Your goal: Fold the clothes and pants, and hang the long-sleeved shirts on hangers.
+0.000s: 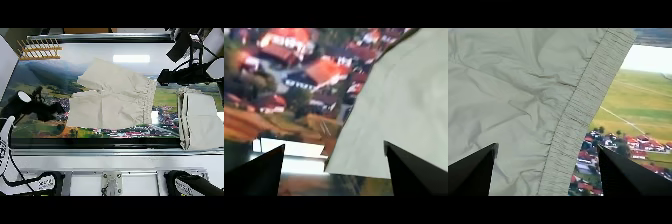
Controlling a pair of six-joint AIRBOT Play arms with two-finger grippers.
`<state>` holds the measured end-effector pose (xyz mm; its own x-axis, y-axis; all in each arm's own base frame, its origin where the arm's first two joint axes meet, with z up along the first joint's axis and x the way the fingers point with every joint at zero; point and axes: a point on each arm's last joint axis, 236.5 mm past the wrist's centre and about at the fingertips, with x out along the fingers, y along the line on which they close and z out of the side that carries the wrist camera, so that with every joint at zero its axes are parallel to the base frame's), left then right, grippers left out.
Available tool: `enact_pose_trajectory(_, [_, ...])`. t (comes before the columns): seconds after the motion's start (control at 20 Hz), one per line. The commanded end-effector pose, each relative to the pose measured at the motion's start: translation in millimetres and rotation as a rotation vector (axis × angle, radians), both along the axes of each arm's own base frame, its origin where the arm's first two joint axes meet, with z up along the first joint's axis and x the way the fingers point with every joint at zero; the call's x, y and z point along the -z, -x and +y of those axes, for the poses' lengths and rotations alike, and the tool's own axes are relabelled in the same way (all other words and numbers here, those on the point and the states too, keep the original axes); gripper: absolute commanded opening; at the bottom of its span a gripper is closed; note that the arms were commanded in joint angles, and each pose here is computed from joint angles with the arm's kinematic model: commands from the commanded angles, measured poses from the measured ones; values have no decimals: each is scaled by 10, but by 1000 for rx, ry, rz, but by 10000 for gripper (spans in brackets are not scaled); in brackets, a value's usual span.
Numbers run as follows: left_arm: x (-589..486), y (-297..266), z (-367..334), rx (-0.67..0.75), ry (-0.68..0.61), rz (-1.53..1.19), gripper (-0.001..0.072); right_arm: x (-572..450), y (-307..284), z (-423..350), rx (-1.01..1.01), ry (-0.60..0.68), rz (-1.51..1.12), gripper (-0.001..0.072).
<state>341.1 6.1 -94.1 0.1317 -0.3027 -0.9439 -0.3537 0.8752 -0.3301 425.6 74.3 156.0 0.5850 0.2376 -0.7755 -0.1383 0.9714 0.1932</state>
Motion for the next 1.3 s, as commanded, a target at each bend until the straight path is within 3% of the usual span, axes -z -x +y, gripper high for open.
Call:
enact_pose_trajectory(0.0, [315, 299, -279, -112, 121, 56, 655, -1, 4, 8, 0, -2, 1, 681])
enact_pose_trajectory(0.1, [303, 178, -466, -133, 192, 21, 655, -1, 4, 6, -1, -1, 1, 681])
enact_pose_trajectory(0.25, [287, 31, -656, -88, 188, -12, 653, 4, 11, 5, -1, -1, 4, 681])
enact_pose_trajectory(0.3, [266, -33, -717, -74, 184, -24, 572, 4, 11, 5, -1, -1, 4, 681])
enact_pose_trajectory(0.4, [194, -161, -822, -39, 174, -64, 286, 20, 30, 0, -2, 1, 14, 681])
enact_pose_trajectory(0.45, [141, -211, -870, -17, 173, -81, 60, 67, 60, -25, 0, 5, 34, 681])
enact_pose_trajectory(0.5, [86, -248, -900, 13, 167, -98, 4, 175, 120, -88, 10, 8, 76, 681])
enact_pose_trajectory(0.7, [-128, -145, -972, 99, 175, -131, 4, 1130, 665, -566, 217, -53, 401, 681])
enact_pose_trajectory(0.95, [-87, 159, -994, 115, 175, -114, 4, 2306, 1128, -499, 525, -362, 612, 681])
enact_pose_trajectory(1.25, [-49, 223, -1007, 112, 183, -95, 4, 2654, 899, 79, 466, -490, 580, 681])
